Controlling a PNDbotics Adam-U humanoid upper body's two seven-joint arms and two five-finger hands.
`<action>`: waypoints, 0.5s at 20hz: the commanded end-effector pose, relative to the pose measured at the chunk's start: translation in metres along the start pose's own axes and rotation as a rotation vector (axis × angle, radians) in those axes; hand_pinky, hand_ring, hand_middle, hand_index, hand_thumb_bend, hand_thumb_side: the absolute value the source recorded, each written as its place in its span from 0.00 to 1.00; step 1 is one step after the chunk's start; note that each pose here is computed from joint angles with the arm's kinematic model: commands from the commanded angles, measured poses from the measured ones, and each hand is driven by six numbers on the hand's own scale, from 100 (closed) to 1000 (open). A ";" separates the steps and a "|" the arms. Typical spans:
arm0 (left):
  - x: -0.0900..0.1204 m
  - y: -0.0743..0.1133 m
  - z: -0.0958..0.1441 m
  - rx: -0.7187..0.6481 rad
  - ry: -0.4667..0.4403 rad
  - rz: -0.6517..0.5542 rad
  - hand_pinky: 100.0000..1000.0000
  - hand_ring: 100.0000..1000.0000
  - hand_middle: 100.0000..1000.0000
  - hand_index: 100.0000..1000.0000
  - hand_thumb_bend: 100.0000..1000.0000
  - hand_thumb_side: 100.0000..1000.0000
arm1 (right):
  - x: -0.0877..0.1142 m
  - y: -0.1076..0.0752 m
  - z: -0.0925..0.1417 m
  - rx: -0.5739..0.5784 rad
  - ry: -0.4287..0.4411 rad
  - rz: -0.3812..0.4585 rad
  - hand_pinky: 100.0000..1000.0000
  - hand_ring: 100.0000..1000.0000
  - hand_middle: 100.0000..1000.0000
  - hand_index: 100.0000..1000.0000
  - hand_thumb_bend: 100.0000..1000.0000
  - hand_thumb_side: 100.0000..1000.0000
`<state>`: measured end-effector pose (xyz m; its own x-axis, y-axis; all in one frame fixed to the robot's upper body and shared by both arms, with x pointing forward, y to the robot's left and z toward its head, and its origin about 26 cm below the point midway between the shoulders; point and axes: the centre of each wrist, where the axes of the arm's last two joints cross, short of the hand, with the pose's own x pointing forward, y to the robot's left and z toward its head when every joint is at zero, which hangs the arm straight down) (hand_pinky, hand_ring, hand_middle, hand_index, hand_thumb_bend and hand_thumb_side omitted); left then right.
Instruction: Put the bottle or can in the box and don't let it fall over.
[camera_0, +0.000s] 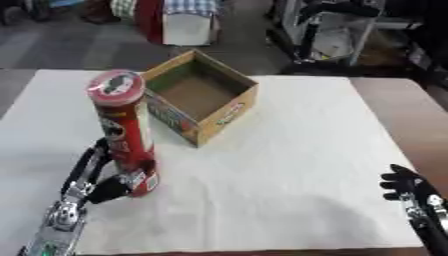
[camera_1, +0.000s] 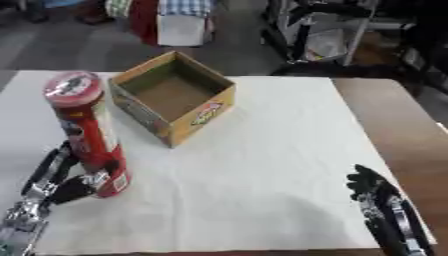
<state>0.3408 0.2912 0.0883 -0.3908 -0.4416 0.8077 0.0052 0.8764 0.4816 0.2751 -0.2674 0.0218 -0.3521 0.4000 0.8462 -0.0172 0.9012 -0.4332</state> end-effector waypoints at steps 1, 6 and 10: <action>0.027 0.018 -0.027 0.053 -0.089 0.018 0.61 0.85 0.74 0.38 0.00 0.40 | 0.003 -0.004 -0.001 0.010 -0.017 0.012 0.64 0.71 0.69 0.87 0.00 0.90; 0.054 0.028 -0.083 0.122 -0.124 0.026 0.60 0.85 0.74 0.38 0.00 0.42 | 0.004 0.002 -0.002 0.038 -0.027 -0.001 0.64 0.71 0.69 0.87 0.00 0.91; 0.045 0.020 -0.115 0.176 -0.053 0.008 0.58 0.85 0.74 0.39 0.00 0.44 | 0.006 0.008 -0.003 0.072 -0.037 -0.015 0.64 0.71 0.69 0.87 0.00 0.92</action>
<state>0.4235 0.2617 0.1693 -0.4523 -0.4022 0.7960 -0.1171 0.9116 0.3941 0.2739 -0.2577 0.0195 -0.3662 0.3825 0.8483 -0.0807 0.8951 -0.4385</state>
